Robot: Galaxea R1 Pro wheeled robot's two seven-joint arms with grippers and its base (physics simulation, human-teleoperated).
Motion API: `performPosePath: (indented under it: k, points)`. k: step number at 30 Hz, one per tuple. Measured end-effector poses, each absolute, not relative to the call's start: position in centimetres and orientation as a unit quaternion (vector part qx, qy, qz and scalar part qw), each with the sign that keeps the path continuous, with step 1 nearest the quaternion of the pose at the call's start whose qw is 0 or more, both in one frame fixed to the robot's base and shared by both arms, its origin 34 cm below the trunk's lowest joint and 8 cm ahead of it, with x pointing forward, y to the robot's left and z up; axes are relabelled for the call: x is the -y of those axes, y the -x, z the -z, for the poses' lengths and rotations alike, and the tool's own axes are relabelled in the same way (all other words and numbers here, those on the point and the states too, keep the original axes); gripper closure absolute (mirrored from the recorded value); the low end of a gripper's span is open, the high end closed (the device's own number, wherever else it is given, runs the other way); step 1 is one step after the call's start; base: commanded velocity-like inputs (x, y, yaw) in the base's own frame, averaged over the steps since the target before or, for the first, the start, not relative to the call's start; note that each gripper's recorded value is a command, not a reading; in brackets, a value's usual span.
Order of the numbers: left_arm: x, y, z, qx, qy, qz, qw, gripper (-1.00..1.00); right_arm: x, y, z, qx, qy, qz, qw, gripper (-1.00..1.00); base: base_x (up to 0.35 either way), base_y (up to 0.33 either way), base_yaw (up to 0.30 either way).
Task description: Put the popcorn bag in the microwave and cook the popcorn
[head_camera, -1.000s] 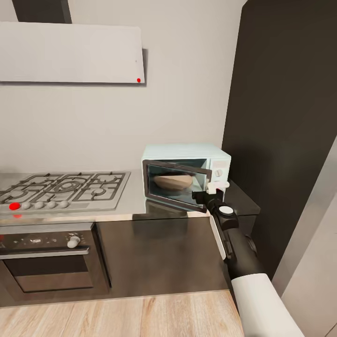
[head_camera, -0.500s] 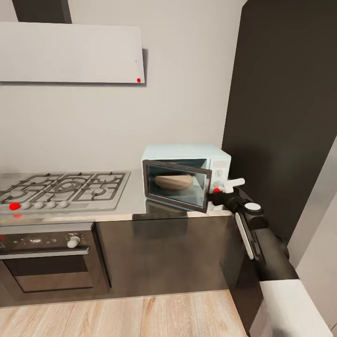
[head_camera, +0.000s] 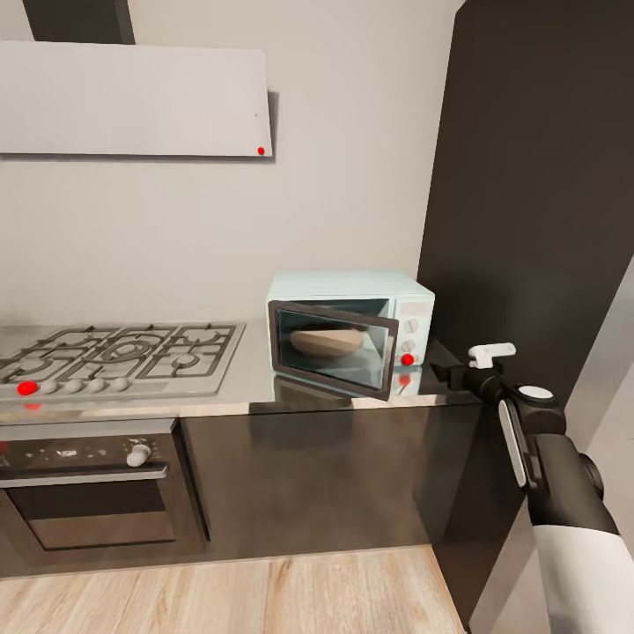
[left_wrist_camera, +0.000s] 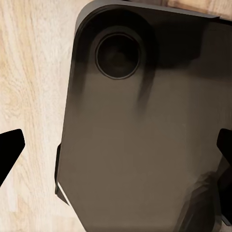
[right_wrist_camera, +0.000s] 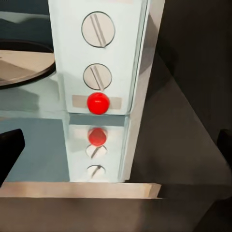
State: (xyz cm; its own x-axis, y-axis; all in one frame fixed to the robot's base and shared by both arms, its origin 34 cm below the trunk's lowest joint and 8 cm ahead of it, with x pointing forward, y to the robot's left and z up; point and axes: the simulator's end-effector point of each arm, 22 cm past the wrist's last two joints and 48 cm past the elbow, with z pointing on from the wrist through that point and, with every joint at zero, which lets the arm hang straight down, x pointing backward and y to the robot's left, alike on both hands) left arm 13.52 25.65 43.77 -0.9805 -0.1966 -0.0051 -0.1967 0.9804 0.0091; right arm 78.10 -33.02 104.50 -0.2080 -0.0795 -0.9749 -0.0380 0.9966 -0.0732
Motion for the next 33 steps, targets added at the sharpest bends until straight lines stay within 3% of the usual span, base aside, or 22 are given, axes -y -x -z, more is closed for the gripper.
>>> performPosePath:
  k: [8,28,33]
  points:
    - [-25.7,-13.6,-43.8,-0.995,0.099,-0.005,0.004,-1.0,32.4,-78.2,-104.5,-0.776,0.033,0.017,0.629,-1.0,0.04,0.0,0.0]
    - [-25.7,-13.5,-43.8,-0.995,0.099,-0.005,0.003,-1.0,30.3,-78.6,-105.1,-0.762,0.022,0.007,0.647,-1.0,0.214,0.0,0.0]
    - [-25.7,-13.6,-43.8,-0.995,0.099,-0.005,0.003,-1.0,26.8,-78.7,-104.8,-0.763,0.022,-0.03,0.646,-1.0,0.031,0.0,0.0]
